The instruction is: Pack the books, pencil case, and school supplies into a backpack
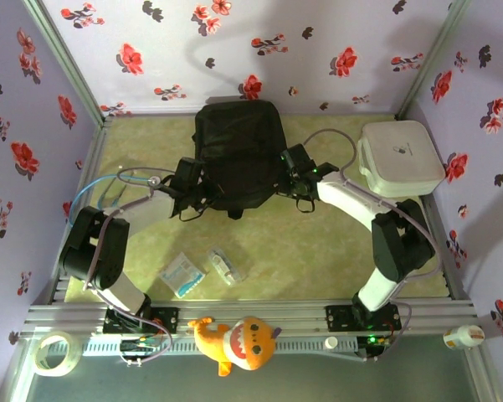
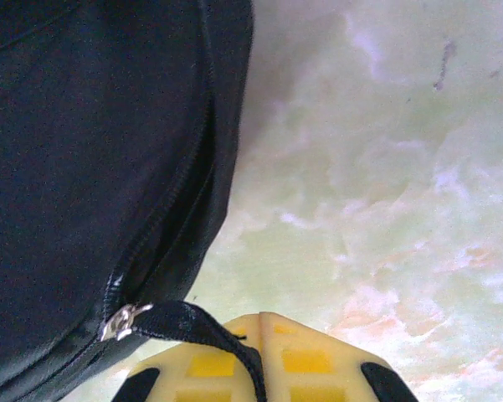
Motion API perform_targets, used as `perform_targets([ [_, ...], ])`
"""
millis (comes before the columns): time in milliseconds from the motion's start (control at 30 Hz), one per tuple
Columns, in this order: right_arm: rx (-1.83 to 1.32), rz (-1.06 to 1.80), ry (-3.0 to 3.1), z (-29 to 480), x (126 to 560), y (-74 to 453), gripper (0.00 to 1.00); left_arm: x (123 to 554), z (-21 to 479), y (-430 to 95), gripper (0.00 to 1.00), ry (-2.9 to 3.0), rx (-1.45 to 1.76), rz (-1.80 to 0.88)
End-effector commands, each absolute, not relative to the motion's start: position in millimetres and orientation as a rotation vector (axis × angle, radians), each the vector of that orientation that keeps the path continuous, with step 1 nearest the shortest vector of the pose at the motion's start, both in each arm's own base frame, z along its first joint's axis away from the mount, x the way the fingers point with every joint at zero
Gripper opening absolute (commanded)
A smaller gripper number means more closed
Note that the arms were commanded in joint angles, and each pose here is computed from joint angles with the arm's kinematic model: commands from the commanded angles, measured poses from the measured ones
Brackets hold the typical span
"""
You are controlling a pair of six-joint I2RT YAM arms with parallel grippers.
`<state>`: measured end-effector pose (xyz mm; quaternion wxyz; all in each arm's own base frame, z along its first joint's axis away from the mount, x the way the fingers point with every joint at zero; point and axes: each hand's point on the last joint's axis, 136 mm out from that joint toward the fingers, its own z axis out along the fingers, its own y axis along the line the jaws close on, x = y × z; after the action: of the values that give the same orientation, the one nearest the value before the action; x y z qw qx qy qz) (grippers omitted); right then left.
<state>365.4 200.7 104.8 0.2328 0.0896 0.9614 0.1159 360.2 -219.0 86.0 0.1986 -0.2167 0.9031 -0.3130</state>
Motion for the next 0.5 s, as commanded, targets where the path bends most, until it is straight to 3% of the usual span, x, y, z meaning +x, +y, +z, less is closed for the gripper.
perform_targets([
  [0, 0.325, 0.133, 2.598, 111.8, 388.0, 166.4, 0.0, 352.4, 85.9, -201.6, 0.0, 2.573, -0.597, -0.789],
  [467, 0.366, 0.076, 2.553, 130.3, 402.6, 144.4, 0.0, 340.6, 88.9, -199.0, 0.0, 2.618, -0.524, -0.765],
])
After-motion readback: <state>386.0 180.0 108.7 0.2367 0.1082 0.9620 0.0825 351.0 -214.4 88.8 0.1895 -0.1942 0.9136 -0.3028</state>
